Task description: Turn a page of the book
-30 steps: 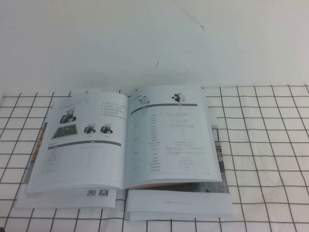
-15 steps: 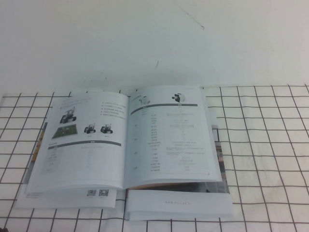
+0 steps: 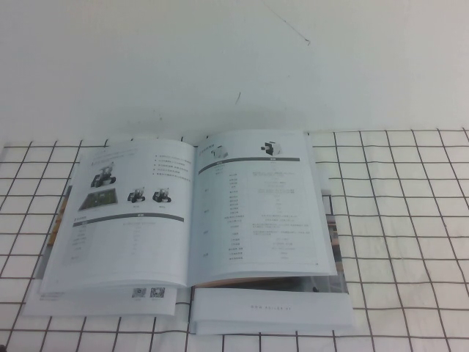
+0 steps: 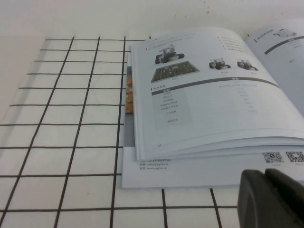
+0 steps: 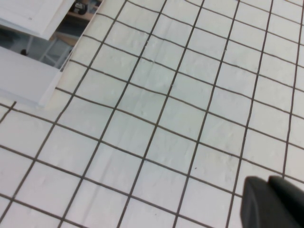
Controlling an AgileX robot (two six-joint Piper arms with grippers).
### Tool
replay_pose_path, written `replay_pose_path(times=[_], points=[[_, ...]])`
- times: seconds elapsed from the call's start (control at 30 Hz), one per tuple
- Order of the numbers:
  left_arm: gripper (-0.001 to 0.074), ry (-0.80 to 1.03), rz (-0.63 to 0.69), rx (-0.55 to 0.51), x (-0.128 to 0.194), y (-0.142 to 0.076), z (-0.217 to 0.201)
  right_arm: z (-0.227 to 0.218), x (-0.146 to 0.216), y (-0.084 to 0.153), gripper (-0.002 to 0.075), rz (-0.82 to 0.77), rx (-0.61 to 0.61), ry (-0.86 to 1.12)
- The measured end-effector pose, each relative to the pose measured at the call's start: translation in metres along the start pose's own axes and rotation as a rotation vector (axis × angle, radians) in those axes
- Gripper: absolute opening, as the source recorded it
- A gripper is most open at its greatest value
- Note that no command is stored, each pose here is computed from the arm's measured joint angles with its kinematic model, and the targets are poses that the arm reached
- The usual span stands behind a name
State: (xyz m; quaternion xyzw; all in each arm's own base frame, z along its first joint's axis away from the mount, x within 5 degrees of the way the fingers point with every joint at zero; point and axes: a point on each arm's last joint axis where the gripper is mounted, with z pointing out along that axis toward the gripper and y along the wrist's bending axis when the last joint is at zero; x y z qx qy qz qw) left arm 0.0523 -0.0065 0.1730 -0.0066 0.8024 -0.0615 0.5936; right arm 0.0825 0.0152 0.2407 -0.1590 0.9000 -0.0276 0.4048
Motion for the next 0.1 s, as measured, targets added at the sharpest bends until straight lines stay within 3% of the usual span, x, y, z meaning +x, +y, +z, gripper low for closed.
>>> replay_pose_path(times=[0.1], points=[[-0.0002,0.0,0.001,0.0,0.0,0.0,0.0,0.0,0.0,0.0,0.0021,0.0,0.0,0.0]])
